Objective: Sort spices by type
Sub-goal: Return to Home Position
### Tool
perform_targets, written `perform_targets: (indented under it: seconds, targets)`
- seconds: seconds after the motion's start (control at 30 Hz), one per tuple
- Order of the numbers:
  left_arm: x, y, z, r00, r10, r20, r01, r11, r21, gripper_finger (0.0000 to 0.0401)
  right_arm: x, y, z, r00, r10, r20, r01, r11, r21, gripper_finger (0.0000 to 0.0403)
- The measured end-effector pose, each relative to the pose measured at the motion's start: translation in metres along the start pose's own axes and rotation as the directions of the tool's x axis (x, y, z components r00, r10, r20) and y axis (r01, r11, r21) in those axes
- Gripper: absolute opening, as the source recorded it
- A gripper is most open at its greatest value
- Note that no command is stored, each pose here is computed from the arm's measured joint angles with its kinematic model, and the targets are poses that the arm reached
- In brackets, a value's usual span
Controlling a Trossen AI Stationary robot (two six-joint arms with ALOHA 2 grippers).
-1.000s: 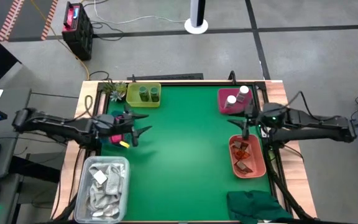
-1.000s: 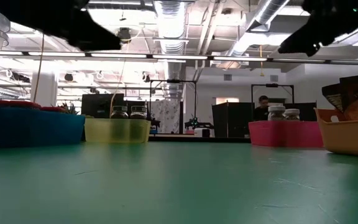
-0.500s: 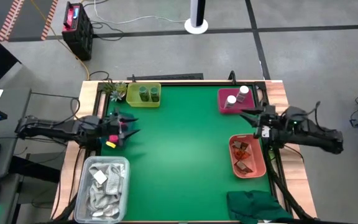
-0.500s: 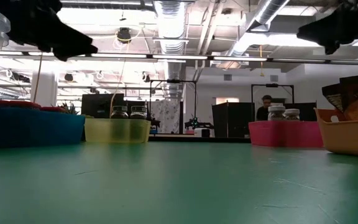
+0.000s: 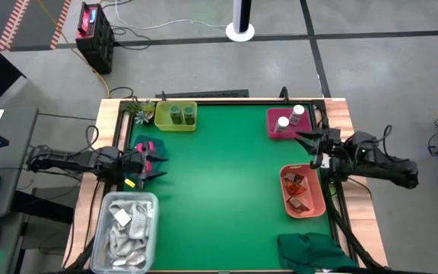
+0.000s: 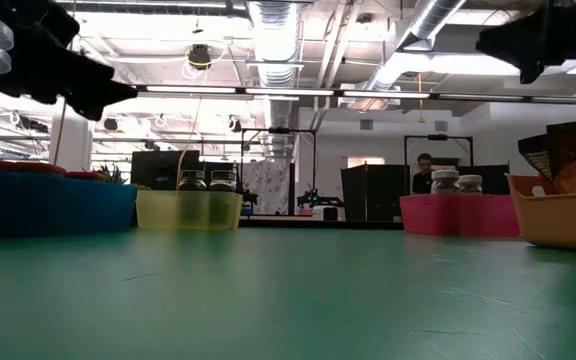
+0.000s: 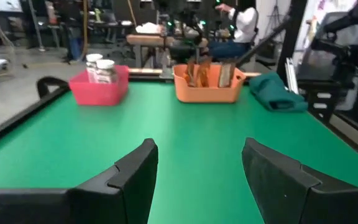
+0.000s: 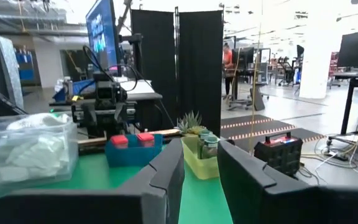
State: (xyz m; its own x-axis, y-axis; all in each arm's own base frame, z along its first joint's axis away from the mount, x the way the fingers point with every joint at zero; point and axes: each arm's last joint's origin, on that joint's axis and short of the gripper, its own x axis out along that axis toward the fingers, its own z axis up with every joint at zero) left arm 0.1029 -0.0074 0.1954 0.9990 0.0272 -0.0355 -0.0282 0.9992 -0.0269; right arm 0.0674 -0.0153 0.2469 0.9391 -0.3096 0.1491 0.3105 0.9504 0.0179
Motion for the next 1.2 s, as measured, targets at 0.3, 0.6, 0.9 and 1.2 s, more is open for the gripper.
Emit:
perform_targets:
  seconds: [0.3,0.6,0.9,1.2]
  targets:
    - [-0.003,-0.001,-0.017,0.997,-0.082,-0.012,0.082,0.997,0.005,0.0224,0.007,0.001,-0.022,1.000,0.001,0.001,-0.001,1.000,0.025,0.0127]
    - [-0.003,-0.001,-0.018,0.998,-0.060,-0.004,0.060,0.991,0.120,0.0224,0.008,0.001,-0.027,1.000,-0.008,-0.001,0.008,0.997,0.083,0.0127]
    - [-0.003,-0.001,-0.018,0.999,-0.053,-0.012,0.054,0.985,0.162,0.0224,0.008,0.001,-0.037,0.995,-0.008,-0.099,0.015,0.998,0.067,0.0127]
    - [-0.003,-0.001,-0.018,0.999,-0.050,-0.014,0.052,0.985,0.166,0.0224,0.006,0.001,-0.049,0.975,-0.011,-0.223,0.022,0.999,0.046,0.0127]
